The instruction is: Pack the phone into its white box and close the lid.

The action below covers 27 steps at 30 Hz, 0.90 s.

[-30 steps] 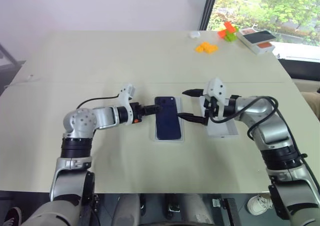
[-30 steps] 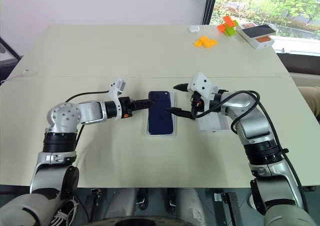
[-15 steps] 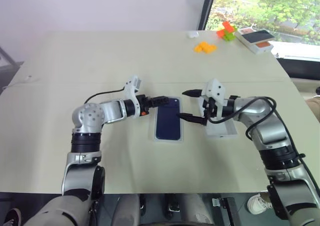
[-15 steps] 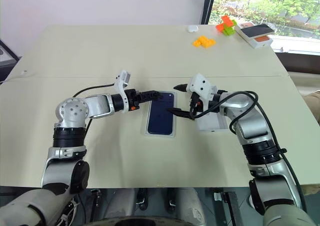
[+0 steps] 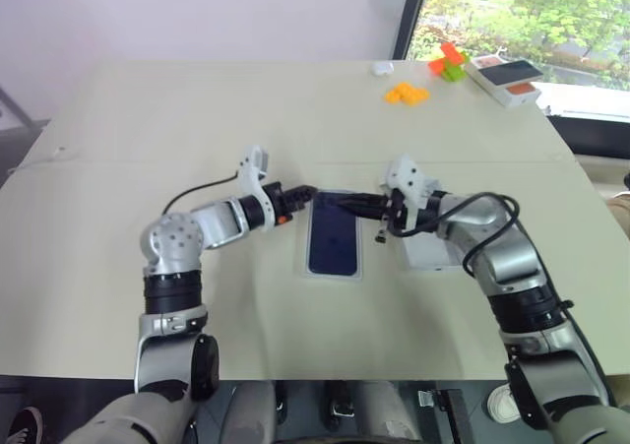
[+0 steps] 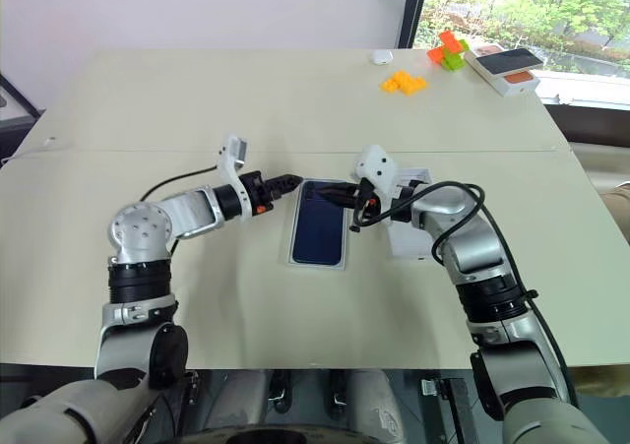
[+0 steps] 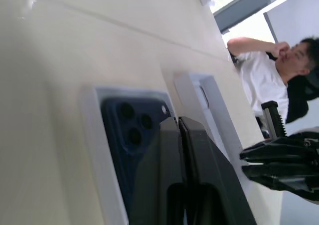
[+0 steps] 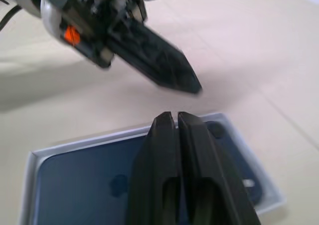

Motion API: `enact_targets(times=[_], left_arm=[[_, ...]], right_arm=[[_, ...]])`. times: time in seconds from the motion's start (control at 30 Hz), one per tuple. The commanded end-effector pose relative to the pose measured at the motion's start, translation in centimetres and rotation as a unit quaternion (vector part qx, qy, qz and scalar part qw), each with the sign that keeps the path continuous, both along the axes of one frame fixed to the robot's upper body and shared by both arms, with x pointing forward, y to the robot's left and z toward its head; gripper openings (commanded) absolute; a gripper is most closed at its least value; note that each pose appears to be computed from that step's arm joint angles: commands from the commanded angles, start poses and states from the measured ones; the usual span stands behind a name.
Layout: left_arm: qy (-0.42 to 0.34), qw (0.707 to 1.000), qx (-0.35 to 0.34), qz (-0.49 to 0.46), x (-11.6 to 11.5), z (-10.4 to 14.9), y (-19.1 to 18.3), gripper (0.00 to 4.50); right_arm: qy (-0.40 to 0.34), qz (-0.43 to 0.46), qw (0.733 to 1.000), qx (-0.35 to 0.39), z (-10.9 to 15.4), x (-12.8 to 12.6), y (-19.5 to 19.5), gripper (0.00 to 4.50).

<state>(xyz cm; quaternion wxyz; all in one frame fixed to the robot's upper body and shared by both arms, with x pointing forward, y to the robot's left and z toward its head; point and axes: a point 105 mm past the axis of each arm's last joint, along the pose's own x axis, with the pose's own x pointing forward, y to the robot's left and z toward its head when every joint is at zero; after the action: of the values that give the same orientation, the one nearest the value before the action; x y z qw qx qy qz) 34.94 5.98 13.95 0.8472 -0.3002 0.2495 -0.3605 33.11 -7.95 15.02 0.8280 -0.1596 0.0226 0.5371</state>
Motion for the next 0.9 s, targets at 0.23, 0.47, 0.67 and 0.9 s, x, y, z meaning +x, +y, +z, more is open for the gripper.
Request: enact_targets(times=[0.23,0.47,0.67,0.9], left_arm=[[0.016,0.997,0.08,0.003,-1.3,-3.3,0.2,0.0],[-0.013,0.997,0.069,-0.001,-1.2,-1.7,0.4,0.0],[-0.081,0.995,0.065,0.001,-0.8,1.8,1.8,0.0],[-0.183,0.979,0.065,-0.067,-3.0,5.1,4.3,3.26]], right_arm=[[-0.072,-0.014,0.99,-0.118,-4.0,-0.3,1.0,0.06],[-0.081,-0.025,0.99,-0.111,-2.4,0.6,-0.6,0.06],[-0.045,-0.027,0.998,-0.027,2.4,0.9,-1.0,0.06],[0.01,-0.18,0.973,-0.145,2.5,3.3,-6.0,3.37]])
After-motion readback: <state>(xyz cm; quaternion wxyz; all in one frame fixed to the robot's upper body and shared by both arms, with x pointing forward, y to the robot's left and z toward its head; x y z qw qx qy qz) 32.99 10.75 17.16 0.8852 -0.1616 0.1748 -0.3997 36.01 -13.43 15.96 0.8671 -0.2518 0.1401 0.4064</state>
